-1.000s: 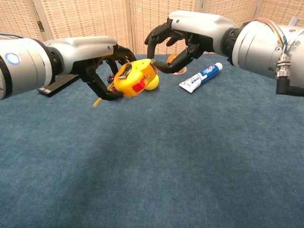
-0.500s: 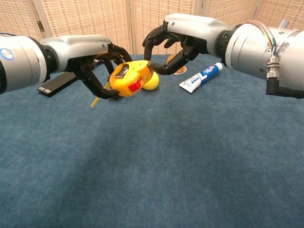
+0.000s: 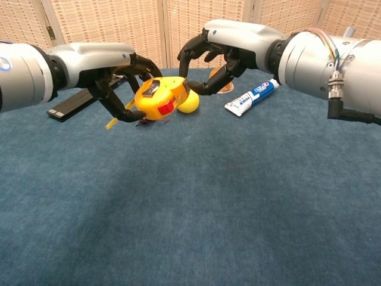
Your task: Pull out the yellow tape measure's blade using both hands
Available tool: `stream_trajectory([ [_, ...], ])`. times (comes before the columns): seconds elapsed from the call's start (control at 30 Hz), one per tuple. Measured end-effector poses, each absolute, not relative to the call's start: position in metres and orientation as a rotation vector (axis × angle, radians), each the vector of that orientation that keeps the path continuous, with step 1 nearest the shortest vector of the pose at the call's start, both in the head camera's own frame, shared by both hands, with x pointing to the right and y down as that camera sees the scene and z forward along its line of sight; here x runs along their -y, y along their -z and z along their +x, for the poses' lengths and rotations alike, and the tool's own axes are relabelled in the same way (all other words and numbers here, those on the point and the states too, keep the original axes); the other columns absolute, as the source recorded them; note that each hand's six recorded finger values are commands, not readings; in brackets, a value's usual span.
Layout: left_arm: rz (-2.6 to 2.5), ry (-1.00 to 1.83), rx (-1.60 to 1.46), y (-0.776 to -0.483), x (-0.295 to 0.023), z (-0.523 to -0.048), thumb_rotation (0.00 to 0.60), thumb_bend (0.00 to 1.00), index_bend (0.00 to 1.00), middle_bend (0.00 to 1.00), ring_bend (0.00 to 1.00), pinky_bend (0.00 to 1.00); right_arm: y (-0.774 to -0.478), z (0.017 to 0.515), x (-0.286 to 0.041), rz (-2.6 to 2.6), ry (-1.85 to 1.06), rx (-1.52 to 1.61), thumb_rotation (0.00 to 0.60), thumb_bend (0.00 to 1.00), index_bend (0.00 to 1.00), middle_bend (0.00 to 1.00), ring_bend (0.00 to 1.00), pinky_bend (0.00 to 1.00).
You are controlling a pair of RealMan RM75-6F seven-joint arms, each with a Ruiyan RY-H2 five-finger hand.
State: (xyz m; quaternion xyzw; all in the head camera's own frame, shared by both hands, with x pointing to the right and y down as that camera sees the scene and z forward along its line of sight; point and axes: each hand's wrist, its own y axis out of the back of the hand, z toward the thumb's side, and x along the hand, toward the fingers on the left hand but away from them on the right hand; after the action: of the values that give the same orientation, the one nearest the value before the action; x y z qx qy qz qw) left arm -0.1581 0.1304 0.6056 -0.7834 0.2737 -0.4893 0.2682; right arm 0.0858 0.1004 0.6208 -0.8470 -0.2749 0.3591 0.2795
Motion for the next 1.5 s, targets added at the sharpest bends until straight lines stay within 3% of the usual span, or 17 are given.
stream_trajectory([
  [0.93, -2.122, 1.356, -0.764, -0.615, -0.124, -0.175, 0.6, 0.44, 0.43, 0.38, 0.28, 0.08, -0.629, 0.087, -0.095, -2.286, -0.985, 0.743, 0.6, 0.48, 0.54, 0.19, 0.13, 0.12],
  [1.5, -2.045, 1.418, -0.747, -0.63, -0.12, -0.198, 0.6, 0.44, 0.43, 0.38, 0.28, 0.08, -0.616, 0.105, -0.092, -2.271, -0.991, 0.768, 0.6, 0.49, 0.59, 0.21, 0.14, 0.12],
])
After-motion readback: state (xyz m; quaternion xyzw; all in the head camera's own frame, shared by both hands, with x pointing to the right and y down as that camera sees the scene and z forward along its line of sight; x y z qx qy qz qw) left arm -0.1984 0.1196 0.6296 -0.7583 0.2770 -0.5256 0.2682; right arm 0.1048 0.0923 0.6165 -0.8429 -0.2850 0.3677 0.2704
